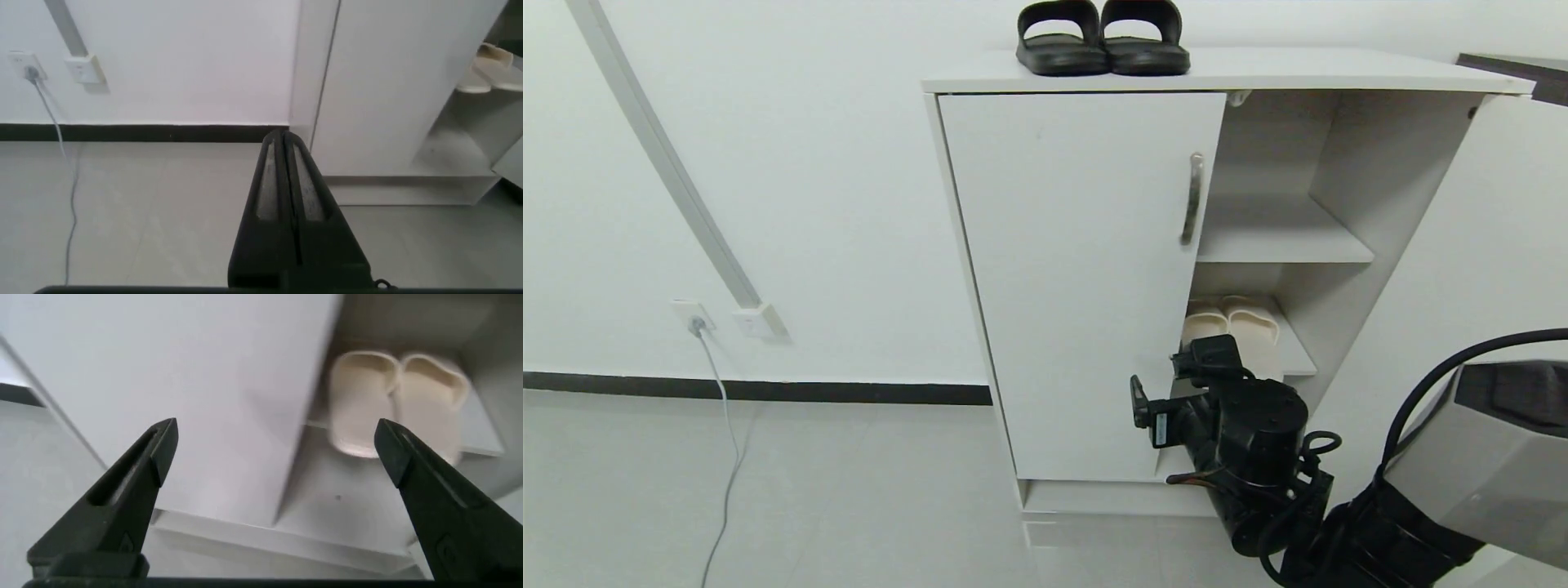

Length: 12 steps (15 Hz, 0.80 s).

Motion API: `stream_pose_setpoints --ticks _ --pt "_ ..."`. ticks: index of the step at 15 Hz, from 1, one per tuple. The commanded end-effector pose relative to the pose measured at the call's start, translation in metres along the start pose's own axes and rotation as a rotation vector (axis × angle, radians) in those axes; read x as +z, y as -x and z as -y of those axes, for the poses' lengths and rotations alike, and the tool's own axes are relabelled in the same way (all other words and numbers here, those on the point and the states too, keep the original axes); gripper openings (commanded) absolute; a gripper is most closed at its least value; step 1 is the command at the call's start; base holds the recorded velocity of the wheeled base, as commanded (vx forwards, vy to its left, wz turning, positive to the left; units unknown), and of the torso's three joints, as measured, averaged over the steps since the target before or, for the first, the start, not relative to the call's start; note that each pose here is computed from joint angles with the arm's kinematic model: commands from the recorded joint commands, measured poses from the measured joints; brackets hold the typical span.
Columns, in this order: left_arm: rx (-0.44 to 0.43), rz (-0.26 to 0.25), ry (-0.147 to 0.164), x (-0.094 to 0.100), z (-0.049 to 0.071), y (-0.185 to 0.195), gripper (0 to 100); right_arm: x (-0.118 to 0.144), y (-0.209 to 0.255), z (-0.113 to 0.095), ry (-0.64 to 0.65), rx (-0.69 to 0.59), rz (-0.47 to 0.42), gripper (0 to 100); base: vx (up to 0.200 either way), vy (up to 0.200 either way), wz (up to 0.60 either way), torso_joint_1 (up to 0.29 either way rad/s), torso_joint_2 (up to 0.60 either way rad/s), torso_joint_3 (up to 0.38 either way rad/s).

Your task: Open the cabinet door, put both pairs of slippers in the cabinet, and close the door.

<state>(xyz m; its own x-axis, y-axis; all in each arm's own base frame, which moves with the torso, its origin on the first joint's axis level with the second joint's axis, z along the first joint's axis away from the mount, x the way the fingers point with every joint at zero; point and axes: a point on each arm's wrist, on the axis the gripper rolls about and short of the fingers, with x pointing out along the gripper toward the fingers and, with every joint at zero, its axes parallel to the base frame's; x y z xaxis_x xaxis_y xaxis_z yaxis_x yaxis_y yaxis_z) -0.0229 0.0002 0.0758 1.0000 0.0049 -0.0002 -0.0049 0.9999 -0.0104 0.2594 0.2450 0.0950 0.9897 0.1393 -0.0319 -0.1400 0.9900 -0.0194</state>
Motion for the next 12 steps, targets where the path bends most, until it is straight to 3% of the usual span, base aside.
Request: stream_pose_setpoints --ticks 1,3,12 --pt "0.001 -0.003 0.0 -0.0004 0.0 -0.0002 0 -0.0006 -0.0003 0.0 0.0 -0.001 -0.001 100 0.0 0.2 0.0 0.002 0.0 -0.002" --pt "0.0 -0.001 -0.001 -0.0004 0.0 -0.0001 0 0.0017 -0.0007 0.0018 -0.005 -0.005 0.005 100 0.0 0.2 0.0 0.005 0.0 0.005" --pt "0.001 -0.003 -0.001 -0.0004 0.0 -0.0002 0 0.0032 0.0002 0.0083 -0.007 -0.009 0.038 100 0.0 0.0 0.0 0.0 0.0 0.0"
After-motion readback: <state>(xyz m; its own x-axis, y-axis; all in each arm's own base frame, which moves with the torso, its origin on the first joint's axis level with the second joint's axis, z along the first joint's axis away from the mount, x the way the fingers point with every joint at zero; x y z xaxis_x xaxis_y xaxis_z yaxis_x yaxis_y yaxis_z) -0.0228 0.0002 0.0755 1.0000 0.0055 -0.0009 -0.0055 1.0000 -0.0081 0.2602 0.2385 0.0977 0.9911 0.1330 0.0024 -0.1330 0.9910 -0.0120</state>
